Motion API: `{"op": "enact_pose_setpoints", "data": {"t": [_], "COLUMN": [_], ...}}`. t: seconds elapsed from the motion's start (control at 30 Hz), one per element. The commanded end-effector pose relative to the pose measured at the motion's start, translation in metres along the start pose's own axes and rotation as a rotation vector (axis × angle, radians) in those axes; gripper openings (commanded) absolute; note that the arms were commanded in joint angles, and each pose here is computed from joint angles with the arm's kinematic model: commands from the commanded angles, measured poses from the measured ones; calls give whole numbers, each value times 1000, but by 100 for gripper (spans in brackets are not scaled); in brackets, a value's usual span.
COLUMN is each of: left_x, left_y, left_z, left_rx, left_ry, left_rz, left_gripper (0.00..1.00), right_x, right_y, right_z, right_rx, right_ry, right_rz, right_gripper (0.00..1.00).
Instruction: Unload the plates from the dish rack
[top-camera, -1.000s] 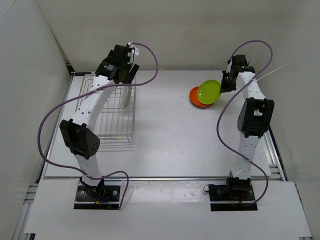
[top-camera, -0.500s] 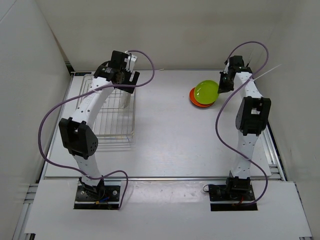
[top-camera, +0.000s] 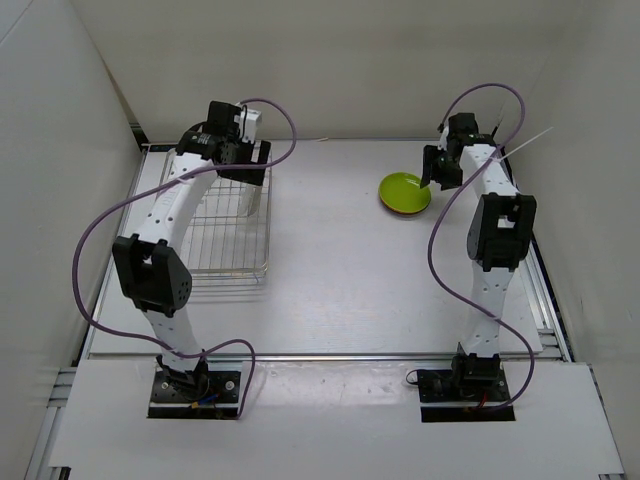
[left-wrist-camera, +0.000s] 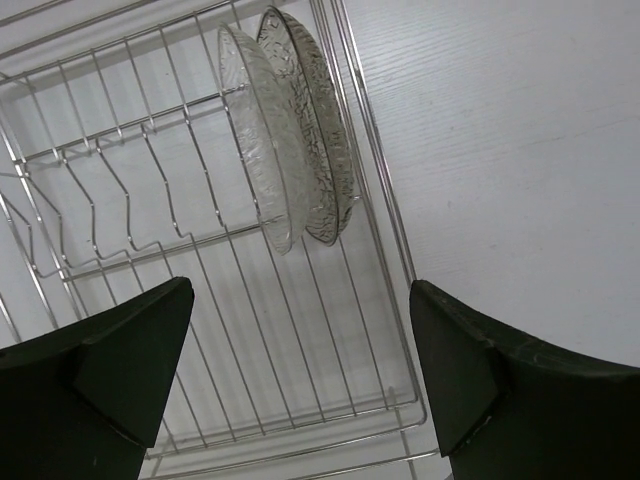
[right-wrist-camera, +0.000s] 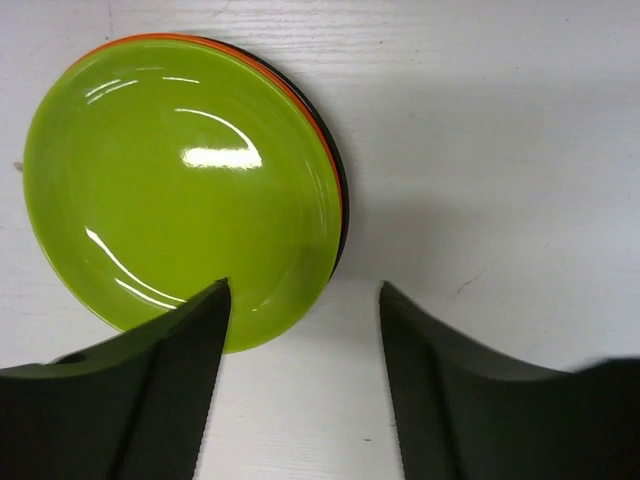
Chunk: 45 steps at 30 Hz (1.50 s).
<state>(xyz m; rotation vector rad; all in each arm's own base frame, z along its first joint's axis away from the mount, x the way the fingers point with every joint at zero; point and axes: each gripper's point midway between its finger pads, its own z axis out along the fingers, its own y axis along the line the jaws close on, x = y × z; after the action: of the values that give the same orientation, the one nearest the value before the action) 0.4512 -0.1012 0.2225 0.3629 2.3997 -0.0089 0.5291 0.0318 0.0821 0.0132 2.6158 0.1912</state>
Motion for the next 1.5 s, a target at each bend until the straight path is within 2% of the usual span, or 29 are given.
{"op": "enact_pose_setpoints", "data": {"t": [0.0, 0.1, 0.13, 0.4, 0.63, 1.0, 1.1, 1.27, 1.3, 1.33, 1.47], "left_x": [-7, -13, -11, 1, 7, 17, 13, 19, 21, 20, 19], "left_y": [-9, -7, -8, 13, 31, 26, 27, 21, 20, 14, 14], "left_z": [-15, -15, -11, 20, 45, 66, 64, 73, 76, 76, 74], "left_rx": [84, 108, 109, 123, 109, 135, 134, 143, 144, 159, 159], "left_ry": [-41, -54, -43, -6, 12, 51, 42, 64, 73, 73, 73], "left_rz": [-61, -88, -97, -170, -204, -209, -208, -212, -213, -206, -206], "left_gripper": [100, 100, 99, 92, 86, 84, 74, 47, 47, 41, 30], "right_x": [-16, -14, -19, 1, 0, 1, 1, 4, 4, 3, 3], "right_y": [-1, 3, 8, 38, 65, 87, 89, 91, 91, 89, 87], "right_z": [-40, -70, -91, -152, -175, -200, -200, -202, -202, -202, -202], "right_rx": [18, 18, 4, -113, -168, -222, -236, -245, -245, -236, -225], "right_ry": [-62, -83, -122, -183, -198, -236, -234, -233, -233, -234, -235], "right_rz": [-24, -36, -42, -79, -120, -146, -138, -139, -139, -138, -137], "right_gripper": [68, 88, 100, 100, 98, 96, 96, 96, 96, 96, 96]}}
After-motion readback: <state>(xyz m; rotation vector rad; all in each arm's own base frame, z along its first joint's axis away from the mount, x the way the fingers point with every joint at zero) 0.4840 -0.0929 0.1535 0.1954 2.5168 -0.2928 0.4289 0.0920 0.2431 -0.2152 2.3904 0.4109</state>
